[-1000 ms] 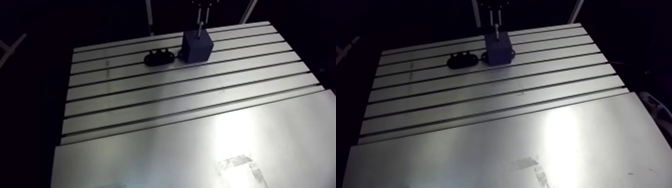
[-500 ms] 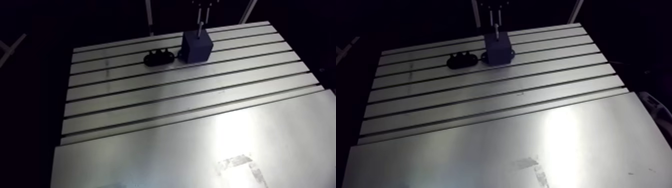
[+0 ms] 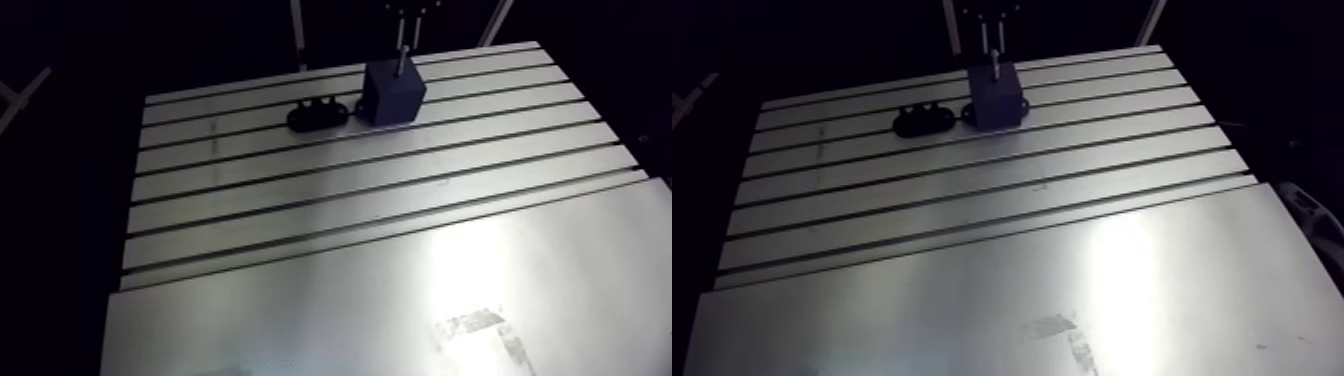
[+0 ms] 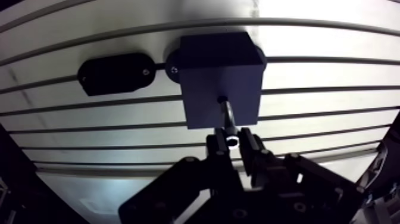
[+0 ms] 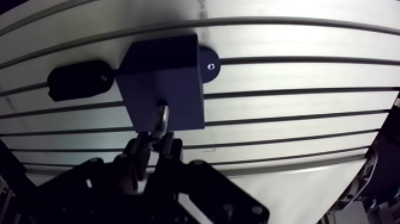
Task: Pick up the M10 bolt and insert it into the hole until fully seated.
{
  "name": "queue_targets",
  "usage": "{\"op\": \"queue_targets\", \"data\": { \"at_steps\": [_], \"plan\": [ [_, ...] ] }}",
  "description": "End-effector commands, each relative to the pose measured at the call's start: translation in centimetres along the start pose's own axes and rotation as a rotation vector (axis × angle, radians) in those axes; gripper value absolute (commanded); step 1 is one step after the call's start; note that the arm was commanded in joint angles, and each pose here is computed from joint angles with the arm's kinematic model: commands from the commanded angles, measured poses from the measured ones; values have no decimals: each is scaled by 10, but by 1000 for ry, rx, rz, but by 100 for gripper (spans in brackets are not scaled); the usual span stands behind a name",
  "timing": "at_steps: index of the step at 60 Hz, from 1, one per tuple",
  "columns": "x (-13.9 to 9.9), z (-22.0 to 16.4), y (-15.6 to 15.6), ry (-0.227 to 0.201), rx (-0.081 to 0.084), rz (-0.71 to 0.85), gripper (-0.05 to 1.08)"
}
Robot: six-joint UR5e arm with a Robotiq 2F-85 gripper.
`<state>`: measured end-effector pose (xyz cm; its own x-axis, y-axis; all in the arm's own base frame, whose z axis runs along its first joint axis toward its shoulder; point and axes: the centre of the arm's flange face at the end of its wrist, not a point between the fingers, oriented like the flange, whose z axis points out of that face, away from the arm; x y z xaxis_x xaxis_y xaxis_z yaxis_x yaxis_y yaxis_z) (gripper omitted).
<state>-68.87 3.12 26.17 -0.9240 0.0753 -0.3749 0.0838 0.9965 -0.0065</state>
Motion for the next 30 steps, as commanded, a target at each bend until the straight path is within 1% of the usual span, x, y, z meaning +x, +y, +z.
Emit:
{"op": "queue_targets", "data": {
  "at_steps": [1,30],
  "plan": [
    [0,1,1,-3,-3,0,108],
    [1,4,-1,-5,0,-1,108]
  ]
}}
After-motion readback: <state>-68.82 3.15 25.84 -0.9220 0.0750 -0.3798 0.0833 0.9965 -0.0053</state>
